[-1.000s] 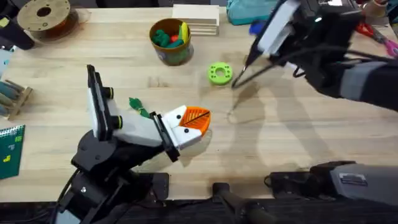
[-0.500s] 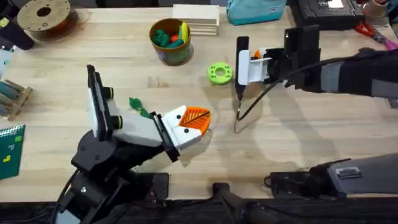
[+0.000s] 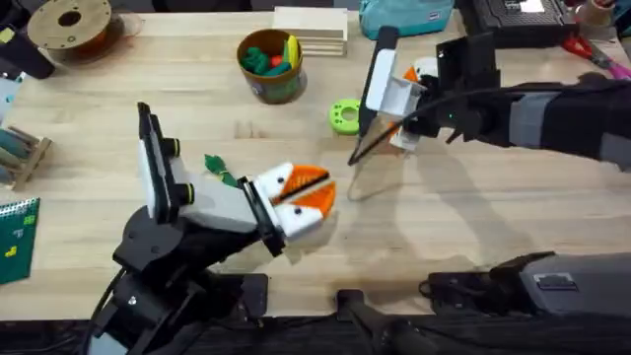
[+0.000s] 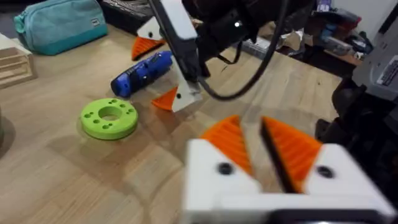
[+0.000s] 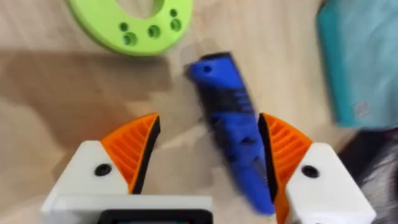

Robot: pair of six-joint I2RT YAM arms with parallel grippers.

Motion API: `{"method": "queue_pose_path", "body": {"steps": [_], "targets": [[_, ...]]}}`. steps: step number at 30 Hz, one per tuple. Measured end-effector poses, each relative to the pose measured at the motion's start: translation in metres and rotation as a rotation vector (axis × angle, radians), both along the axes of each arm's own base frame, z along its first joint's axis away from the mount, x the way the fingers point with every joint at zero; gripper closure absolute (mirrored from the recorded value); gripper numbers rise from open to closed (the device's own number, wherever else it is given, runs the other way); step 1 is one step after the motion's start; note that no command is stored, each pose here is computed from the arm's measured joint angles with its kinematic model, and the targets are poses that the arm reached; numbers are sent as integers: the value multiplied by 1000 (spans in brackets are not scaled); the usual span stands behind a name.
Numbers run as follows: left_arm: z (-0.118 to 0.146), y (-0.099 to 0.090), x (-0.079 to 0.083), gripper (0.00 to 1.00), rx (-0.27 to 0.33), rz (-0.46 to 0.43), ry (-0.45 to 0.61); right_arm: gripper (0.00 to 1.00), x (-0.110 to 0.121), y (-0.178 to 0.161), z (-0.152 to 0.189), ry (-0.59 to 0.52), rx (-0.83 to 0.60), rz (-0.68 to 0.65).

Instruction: Pick up the gripper from the table and insert it into the empty holder that is missing its gripper. Then pick up a screw, insert it into the mounting hole, and use the screwdriver to tighten it. Finally, clean up the table by picking up the vegetable and placing it into the bucket.

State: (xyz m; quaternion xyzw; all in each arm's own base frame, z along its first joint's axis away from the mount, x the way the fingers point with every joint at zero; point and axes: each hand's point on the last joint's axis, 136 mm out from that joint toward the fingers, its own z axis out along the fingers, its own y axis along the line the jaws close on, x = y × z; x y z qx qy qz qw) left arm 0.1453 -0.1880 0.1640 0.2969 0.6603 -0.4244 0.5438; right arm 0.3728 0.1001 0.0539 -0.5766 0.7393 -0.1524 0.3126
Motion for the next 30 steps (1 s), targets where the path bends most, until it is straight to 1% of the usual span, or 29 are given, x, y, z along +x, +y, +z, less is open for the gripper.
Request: {"method": "queue_pose_path", "body": {"steps": [1, 4, 5, 6, 9, 12, 14, 17, 19, 21, 23, 25, 28, 30], "targets": [[0, 0, 0, 617, 0, 0, 0, 68, -7, -1, 0, 31, 28, -40], [0, 0, 0, 176, 0, 1, 0, 68, -25, -5, 0, 109, 87, -139], [0, 0, 0, 56, -2, 2, 3, 68, -30, -6, 1, 130, 106, -172], [0, 0, 0, 27, -1, 2, 2, 68, -34, -7, 5, 143, 128, -207], [0, 0, 1, 15, -1, 5, 2, 71, -36, -8, 24, 147, 198, -293], [1, 2, 5, 13, -3, 31, -5, 68, -35, -8, 47, 125, 267, -356], [8, 4, 8, 14, -20, 54, -31, 66, -36, -8, 58, 111, 299, -381], [19, 10, 16, 14, -45, 110, -58, 67, -40, -9, 66, 107, 322, -403], [23, 16, 21, 14, -39, 158, -38, 68, -41, -9, 70, 98, 333, -409], [33, 25, 23, 14, -19, 216, -2, 67, -41, -9, 75, 85, 347, -412], [47, 35, 23, 14, 9, 271, 35, 67, -41, -9, 81, 70, 359, -414], [62, 48, 22, 14, 53, 340, 87, 67, -41, -9, 84, 60, 365, -412], [78, 74, 26, 14, 153, 482, 196, 67, -41, -9, 86, 56, 368, -412], [80, 93, 31, 14, 239, 600, 304, 65, -41, -9, 85, 57, 369, -414]]}}
